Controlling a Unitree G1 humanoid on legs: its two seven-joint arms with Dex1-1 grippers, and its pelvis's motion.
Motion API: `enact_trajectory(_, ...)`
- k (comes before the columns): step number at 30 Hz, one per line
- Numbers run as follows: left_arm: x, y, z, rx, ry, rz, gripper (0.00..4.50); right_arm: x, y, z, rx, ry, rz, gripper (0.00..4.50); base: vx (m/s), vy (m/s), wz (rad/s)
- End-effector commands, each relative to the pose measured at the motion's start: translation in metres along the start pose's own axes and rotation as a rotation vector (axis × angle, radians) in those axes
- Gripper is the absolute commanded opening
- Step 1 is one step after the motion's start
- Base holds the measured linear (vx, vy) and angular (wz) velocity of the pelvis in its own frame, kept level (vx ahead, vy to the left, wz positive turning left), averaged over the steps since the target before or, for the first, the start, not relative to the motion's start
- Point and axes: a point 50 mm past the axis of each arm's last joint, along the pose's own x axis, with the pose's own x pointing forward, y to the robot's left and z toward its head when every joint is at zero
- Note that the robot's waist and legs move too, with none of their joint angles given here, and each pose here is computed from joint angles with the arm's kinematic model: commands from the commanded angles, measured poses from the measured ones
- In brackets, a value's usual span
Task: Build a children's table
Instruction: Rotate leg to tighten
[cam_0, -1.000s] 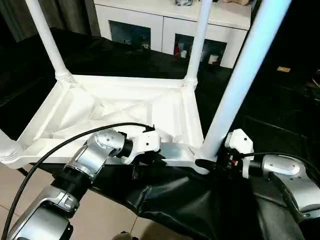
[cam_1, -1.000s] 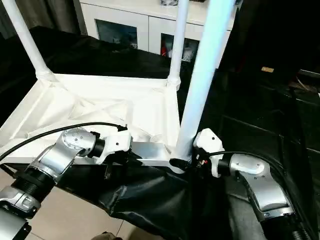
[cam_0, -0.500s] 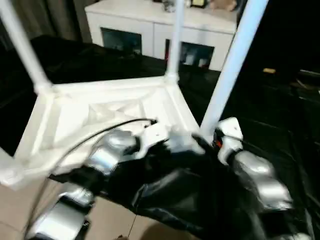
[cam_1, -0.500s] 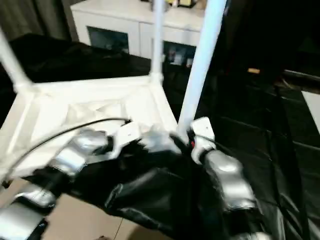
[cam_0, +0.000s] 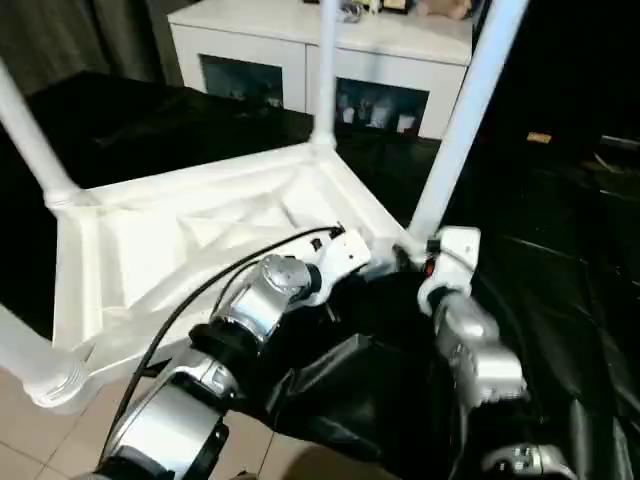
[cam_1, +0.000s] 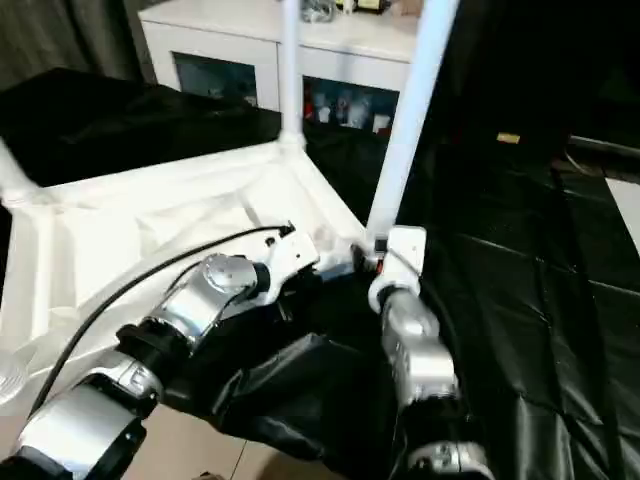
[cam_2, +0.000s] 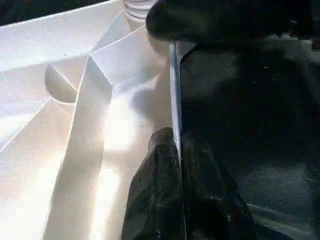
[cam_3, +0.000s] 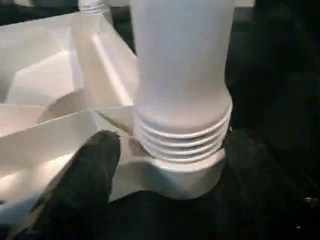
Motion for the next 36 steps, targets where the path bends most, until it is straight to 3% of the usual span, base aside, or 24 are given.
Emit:
enact_trajectory(1,-0.004,0.006,0.002,0.020,-0.051,0.037,0.00,-0.002,-0.004,0.013,-0.029,-0.056,0.037,4.11,0.000,0.000,0.00)
enact_trajectory(4,-0.007,0.005,-0.001,0.027,-0.054,-0.003,0.00,-0.008,-0.009,0.018,-0.064,-0.070,0.109,4.23,0.000,0.000,0.00)
enact_trajectory(9,-0.025,-0.006,-0.016,0.108,-0.049,-0.242,0.00,-0.029,-0.037,0.026,-0.257,-0.061,0.309,4.39,0.000,0.000,0.00)
enact_trajectory(15,-0.050,-0.010,-0.027,0.175,-0.045,-0.449,0.00,-0.059,-0.045,0.024,-0.383,0.017,0.664,4.39,0.000,0.000,0.00)
enact_trajectory(23,-0.063,-0.005,-0.029,0.199,-0.032,-0.505,0.00,-0.064,-0.040,0.024,-0.400,0.061,0.795,4.39,0.000,0.000,0.00)
enact_trajectory(36,-0.064,-0.004,-0.031,0.193,-0.021,-0.497,0.00,-0.062,-0.043,0.020,-0.407,0.090,0.816,3.23,0.000,0.000,0.00)
